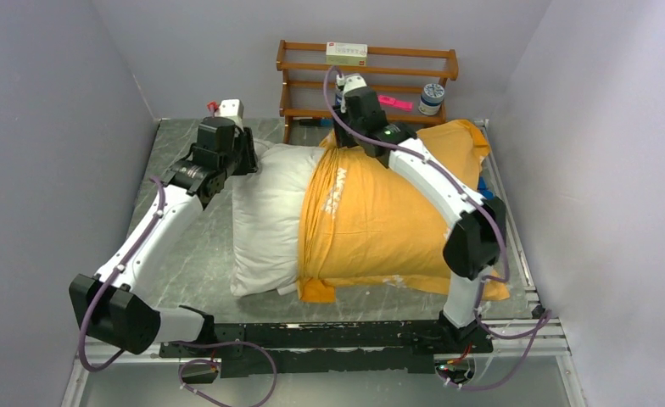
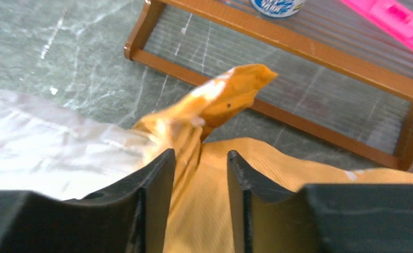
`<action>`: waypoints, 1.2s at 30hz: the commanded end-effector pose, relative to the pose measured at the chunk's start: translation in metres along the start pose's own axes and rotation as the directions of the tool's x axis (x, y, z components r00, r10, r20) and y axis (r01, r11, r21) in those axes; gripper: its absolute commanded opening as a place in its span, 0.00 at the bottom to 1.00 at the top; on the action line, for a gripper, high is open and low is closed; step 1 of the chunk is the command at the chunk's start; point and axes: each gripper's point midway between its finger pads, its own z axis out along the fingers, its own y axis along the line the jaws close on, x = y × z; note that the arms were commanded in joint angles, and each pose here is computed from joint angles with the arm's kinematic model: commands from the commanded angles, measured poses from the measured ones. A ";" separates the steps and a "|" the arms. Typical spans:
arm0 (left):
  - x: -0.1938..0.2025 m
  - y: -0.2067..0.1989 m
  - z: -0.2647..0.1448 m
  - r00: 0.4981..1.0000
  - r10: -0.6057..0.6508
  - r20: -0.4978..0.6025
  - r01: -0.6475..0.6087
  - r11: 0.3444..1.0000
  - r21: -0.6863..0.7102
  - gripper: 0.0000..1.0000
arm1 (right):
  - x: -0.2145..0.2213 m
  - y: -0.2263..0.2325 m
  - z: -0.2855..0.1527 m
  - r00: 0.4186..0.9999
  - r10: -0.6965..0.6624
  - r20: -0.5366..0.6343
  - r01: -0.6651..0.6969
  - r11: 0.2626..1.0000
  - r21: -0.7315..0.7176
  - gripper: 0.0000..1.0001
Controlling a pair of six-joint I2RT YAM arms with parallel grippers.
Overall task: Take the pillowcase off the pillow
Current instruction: Remove the pillow from the pillowcase.
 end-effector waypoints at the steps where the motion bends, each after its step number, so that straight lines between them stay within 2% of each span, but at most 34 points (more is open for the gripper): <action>1: -0.054 -0.002 -0.040 0.983 0.008 0.182 -0.014 0.999 0.034 0.55 | -0.059 -0.005 -0.066 0.977 0.055 0.206 -0.050 0.998 -0.033 0.49; 5: -0.048 0.000 -0.066 0.981 0.020 0.195 -0.033 0.997 0.067 0.75 | -0.053 0.004 -0.097 0.972 0.070 0.223 -0.056 0.996 -0.068 0.67; 12: -0.022 -0.005 -0.109 0.982 0.060 0.181 -0.092 0.981 0.172 0.92 | -0.013 0.033 -0.140 0.978 0.049 0.203 -0.030 0.995 -0.094 0.80; 19: 0.033 -0.016 -0.138 0.993 0.080 0.090 -0.105 0.939 0.327 0.96 | 0.049 0.073 -0.174 0.989 0.050 0.136 -0.031 0.991 -0.134 0.84; 23: 0.062 -0.022 -0.152 0.997 0.039 0.064 -0.062 0.909 0.412 0.96 | 0.085 0.111 -0.194 0.992 0.052 0.111 -0.033 0.985 -0.171 0.87; 30: 0.101 -0.022 -0.155 0.999 -0.006 -0.034 0.020 0.896 0.444 0.96 | 0.133 0.149 -0.218 0.993 0.077 0.093 -0.059 0.981 -0.186 0.87; 36: 0.128 -0.026 -0.145 0.994 -0.022 -0.103 0.068 0.880 0.471 0.97 | 0.164 0.166 -0.206 0.996 0.052 0.066 -0.037 0.978 -0.204 0.87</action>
